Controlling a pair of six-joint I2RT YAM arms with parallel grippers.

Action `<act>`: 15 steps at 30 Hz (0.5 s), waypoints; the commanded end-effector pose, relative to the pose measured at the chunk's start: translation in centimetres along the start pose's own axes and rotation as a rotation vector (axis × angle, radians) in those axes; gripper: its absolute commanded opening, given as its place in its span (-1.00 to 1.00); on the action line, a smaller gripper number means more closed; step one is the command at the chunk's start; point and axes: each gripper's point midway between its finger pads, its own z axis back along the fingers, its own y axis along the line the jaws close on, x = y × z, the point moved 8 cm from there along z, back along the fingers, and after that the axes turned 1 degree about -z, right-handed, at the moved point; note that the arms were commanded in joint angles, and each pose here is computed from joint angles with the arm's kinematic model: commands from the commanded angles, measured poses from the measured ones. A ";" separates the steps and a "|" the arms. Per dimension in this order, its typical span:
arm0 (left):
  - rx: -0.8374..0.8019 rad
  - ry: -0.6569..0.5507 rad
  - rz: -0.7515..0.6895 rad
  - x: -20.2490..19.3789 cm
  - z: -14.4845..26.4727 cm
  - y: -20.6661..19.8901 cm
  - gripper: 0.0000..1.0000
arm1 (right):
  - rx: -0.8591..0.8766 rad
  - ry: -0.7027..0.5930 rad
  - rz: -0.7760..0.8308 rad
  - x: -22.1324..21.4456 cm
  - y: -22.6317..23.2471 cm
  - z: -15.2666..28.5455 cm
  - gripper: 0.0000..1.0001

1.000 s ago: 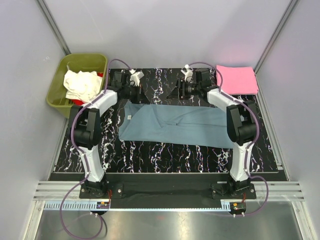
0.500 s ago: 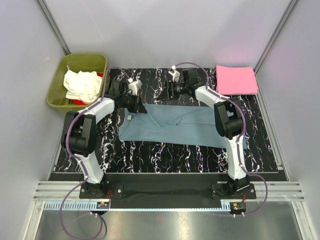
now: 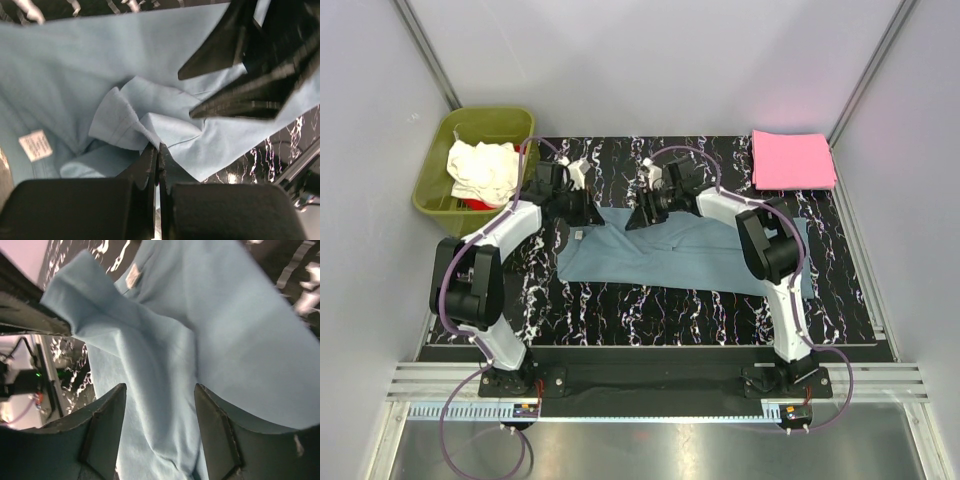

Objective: Fold and stack the t-shirts
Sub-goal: Fold the tshirt

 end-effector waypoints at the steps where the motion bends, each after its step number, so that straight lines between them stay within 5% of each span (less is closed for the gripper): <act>1: 0.064 -0.021 0.080 0.7 1.0 -0.6 -1.00 | 0.042 -0.051 0.227 1.8 4.3 -0.7 0.29; 12: 0.075 0.042 0.278 1.7 1.0 -0.5 -1.00 | -0.025 -0.083 0.379 1.7 5.1 -2.6 0.28; 15: 0.074 0.043 0.290 1.9 1.0 -0.5 -1.00 | -0.039 -0.123 0.405 2.3 5.1 -2.7 -0.09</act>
